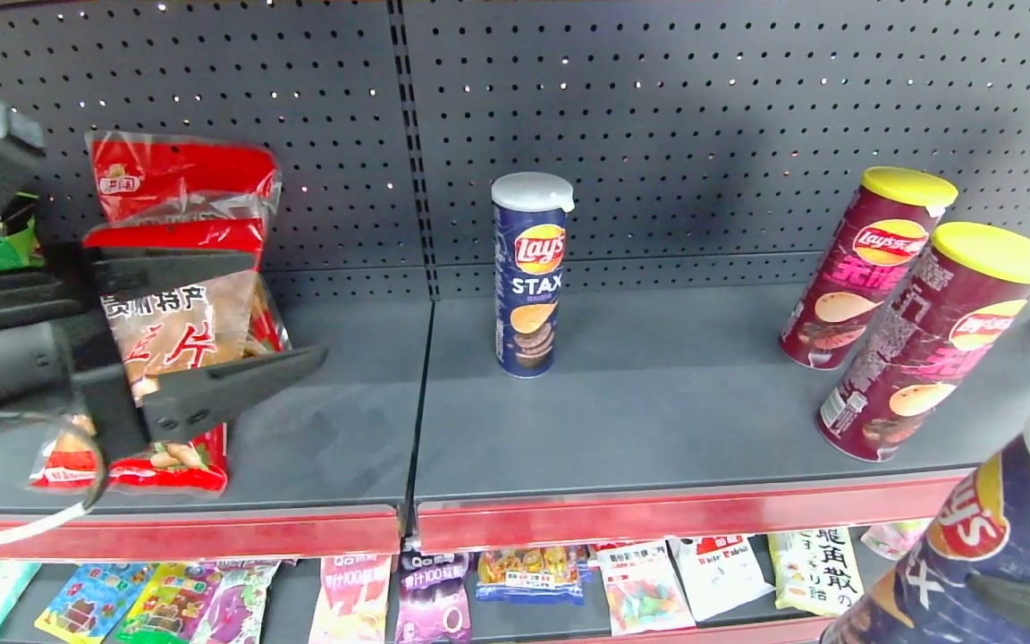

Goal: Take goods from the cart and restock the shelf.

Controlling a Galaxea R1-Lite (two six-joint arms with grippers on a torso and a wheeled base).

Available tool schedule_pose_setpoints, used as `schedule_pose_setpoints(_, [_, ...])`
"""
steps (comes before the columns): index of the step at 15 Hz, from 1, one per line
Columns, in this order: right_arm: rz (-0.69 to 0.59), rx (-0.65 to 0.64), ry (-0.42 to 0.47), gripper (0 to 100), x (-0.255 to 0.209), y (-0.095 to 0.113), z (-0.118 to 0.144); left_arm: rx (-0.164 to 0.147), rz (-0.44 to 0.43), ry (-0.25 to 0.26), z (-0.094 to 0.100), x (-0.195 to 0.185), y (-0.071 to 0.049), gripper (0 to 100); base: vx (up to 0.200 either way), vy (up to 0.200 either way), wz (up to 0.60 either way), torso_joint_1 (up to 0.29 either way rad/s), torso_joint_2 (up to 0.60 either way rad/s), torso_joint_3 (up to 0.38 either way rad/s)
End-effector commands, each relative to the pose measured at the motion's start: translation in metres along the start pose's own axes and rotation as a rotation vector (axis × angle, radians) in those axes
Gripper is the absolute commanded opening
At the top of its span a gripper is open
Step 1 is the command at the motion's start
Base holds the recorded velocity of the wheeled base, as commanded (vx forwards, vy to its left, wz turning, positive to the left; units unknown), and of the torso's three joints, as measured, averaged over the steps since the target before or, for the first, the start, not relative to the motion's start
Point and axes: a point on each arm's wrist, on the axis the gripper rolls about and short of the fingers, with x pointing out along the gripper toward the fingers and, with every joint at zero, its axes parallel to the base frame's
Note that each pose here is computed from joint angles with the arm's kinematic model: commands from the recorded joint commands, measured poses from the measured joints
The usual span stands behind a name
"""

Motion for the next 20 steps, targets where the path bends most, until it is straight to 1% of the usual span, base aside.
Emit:
schedule_pose_setpoints(1, [-0.002, 0.001, -0.002, 0, 0.000, 0.000, 0.000, -0.045, -0.171, 0.020, -0.011, 0.083, 0.011, 100, 0.000, 0.000, 0.00, 0.000, 0.00, 0.000])
schedule_pose_setpoints(3, [-0.007, 0.000, -0.003, 0, -0.001, 0.000, 0.000, -0.041, -0.213, 0.010, -0.012, 0.102, 0.010, 100, 0.000, 0.000, 0.00, 0.000, 0.00, 0.000])
schedule_pose_setpoints(4, [-0.010, 0.001, -0.007, 0, -0.002, 0.000, 0.001, -0.041, -0.244, 0.014, -0.015, 0.125, 0.010, 100, 0.000, 0.000, 0.00, 0.000, 0.00, 0.000])
schedule_pose_setpoints(5, [-0.011, 0.003, -0.006, 0, -0.002, 0.000, 0.001, -0.040, -0.247, 0.014, -0.014, 0.132, 0.011, 100, 0.000, 0.000, 0.00, 0.000, 0.00, 0.000])
schedule_pose_setpoints(6, [-0.011, 0.002, -0.008, 0, -0.002, 0.000, 0.001, -0.031, -0.240, 0.003, -0.011, 0.148, 0.017, 100, 0.000, 0.000, 0.00, 0.000, 0.00, 0.000])
schedule_pose_setpoints(8, [-0.011, 0.004, -0.008, 0, -0.002, 0.000, 0.000, -0.022, -0.231, -0.015, -0.007, 0.167, 0.025, 100, 0.000, 0.000, 0.00, 0.000, 0.00, 0.000])
schedule_pose_setpoints(10, [-0.011, 0.004, -0.008, 0, -0.002, 0.000, 0.000, -0.016, -0.225, -0.026, -0.005, 0.178, 0.030, 100, 0.000, 0.000, 0.00, 0.000, 0.00, 0.000])
schedule_pose_setpoints(14, [-0.013, 0.006, -0.008, 0, -0.002, 0.000, 0.000, -0.016, -0.212, -0.023, -0.007, 0.188, 0.035, 100, 0.000, 0.000, 0.00, 0.000, 0.00, 0.000])
schedule_pose_setpoints(15, [-0.012, 0.006, -0.006, 0, -0.002, 0.000, 0.000, -0.014, -0.197, -0.023, -0.008, 0.192, 0.038, 100, 0.000, 0.000, 0.00, 0.000, 0.00, 0.000])
schedule_pose_setpoints(16, [-0.011, 0.006, -0.006, 0, -0.002, 0.000, 0.000, -0.014, -0.187, -0.020, -0.009, 0.196, 0.040, 100, 0.000, 0.000, 0.00, 0.000, 0.00, 0.000])
schedule_pose_setpoints(20, [-0.012, 0.007, -0.003, 0, -0.002, 0.000, -0.001, -0.004, -0.177, -0.037, -0.006, 0.209, 0.042, 100, 0.000, 0.000, 0.00, 0.000, 0.00, 0.000])
